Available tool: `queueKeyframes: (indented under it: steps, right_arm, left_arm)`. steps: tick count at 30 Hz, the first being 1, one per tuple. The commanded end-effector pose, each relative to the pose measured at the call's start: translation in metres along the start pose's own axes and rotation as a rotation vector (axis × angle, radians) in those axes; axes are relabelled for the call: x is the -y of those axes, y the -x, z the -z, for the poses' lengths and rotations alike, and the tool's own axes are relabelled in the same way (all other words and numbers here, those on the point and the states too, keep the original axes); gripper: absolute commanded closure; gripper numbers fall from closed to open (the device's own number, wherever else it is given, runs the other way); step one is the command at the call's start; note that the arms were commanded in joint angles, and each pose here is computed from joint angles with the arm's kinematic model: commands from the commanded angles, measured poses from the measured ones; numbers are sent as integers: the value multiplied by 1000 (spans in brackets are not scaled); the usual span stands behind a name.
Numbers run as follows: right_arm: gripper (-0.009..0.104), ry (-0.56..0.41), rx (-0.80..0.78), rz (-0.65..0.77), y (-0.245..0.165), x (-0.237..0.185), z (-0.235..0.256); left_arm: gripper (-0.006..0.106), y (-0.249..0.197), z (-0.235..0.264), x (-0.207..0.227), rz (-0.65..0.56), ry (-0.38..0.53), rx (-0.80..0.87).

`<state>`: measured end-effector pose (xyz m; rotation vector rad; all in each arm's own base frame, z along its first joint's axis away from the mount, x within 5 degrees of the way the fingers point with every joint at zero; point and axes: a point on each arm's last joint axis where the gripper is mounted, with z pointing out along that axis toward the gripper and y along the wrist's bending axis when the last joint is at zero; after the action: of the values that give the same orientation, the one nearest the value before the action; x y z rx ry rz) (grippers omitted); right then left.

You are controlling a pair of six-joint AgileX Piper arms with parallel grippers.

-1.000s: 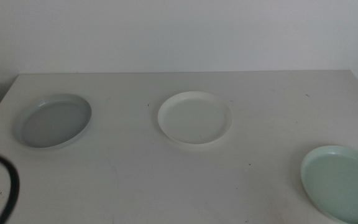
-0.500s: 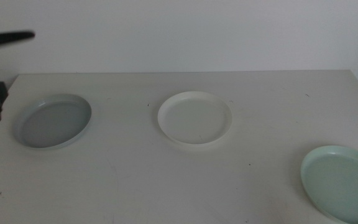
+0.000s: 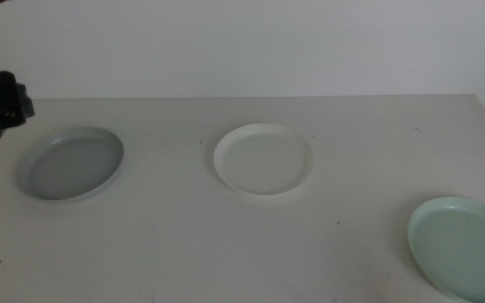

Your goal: Stack the three bowls on top of each other.

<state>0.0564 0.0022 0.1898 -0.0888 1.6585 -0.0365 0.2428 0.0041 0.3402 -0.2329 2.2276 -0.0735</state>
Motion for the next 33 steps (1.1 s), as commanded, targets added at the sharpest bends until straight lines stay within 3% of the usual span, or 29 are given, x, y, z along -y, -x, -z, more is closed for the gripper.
queueKeyframes:
  steps: [1, 9, 24, 33]
  right_arm:
    - [47, -18, 107, 17, 10, 2, 3]
    - [47, -18, 107, 17, 10, 2, 3]
    - [47, -18, 107, 17, 10, 2, 3]
    - [47, -18, 107, 17, 10, 2, 3]
  left_arm:
    - [-4, 21, 12, 4, 18, -13, 63]
    - [-4, 41, 19, 3, -21, 53, -35]
    - [-4, 45, 22, 1, -50, 81, -28]
    - [-4, 63, 2, -14, -91, 158, -162]
